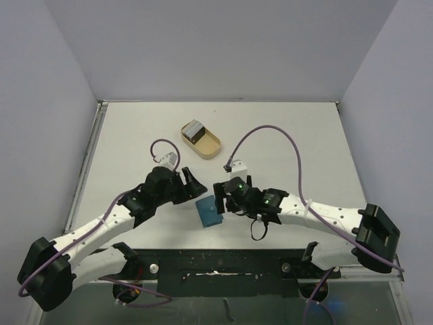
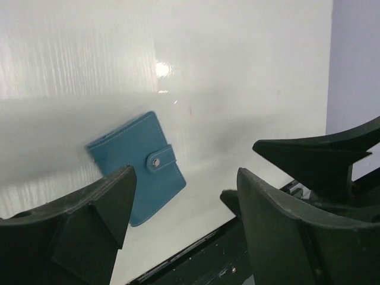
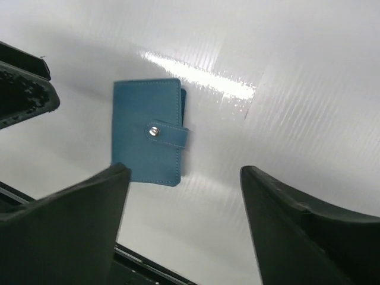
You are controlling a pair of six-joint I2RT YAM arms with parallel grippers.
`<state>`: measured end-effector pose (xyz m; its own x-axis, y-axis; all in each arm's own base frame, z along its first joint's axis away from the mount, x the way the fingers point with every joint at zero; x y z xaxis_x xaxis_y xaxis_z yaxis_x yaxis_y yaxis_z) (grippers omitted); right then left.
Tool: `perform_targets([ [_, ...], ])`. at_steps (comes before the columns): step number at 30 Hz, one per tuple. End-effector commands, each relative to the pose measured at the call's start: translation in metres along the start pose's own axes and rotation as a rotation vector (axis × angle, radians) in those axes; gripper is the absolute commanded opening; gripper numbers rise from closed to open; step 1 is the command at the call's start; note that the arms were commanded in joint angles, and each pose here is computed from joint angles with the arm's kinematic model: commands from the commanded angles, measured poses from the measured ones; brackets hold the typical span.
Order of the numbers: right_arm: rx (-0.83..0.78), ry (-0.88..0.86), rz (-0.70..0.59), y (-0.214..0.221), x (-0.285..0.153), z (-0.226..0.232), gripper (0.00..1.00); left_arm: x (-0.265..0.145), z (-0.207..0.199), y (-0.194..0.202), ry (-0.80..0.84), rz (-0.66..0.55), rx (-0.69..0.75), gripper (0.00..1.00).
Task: Put the credit cards into the card holder
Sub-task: Close the card holder at the center of the board, then reset both arms
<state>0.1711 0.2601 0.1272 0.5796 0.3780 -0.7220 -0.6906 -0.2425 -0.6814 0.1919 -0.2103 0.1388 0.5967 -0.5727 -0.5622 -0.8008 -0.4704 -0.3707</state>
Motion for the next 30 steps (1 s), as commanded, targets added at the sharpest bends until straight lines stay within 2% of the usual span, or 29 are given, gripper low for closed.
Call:
perform_targets([
  [1,0.049,0.042,-0.206,-0.041,-0.038,-0.011,0.87,-0.034,-0.033,-0.037,-0.017,-0.115,0.145,0.69],
  [2,0.055,0.045,-0.23,-0.046,-0.046,-0.013,0.97,-0.044,-0.045,-0.046,-0.007,-0.143,0.169,0.69],
  [3,0.063,0.05,-0.255,-0.052,-0.055,-0.015,0.98,-0.052,-0.051,-0.052,-0.006,-0.16,0.193,0.7],
  [8,0.126,0.071,-0.379,-0.075,-0.1,-0.031,0.98,-0.094,-0.084,-0.075,0.051,-0.258,0.267,0.71],
  [16,0.228,0.068,-0.493,-0.089,-0.144,-0.048,0.98,-0.146,-0.095,-0.09,0.099,-0.401,0.303,0.73],
  [23,0.301,0.037,-0.514,-0.085,-0.145,-0.048,0.98,-0.153,-0.083,-0.082,0.176,-0.462,0.257,0.74],
  [30,0.33,0.03,-0.52,-0.081,-0.14,-0.048,0.98,-0.142,-0.067,-0.071,0.181,-0.435,0.229,0.74],
])
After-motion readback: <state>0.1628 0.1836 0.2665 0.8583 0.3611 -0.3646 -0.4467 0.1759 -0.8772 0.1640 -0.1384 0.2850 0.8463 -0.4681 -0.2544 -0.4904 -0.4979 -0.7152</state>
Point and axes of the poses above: each gripper's point midway between its finger pads, its own x axis out along the fingers, its own z axis along the line the jaws close on, y = z × x, the point moved 5 cm from there along -x, back along the fingers, and after that the axes turned 5 degrees about -x, right-handed, at the moved point
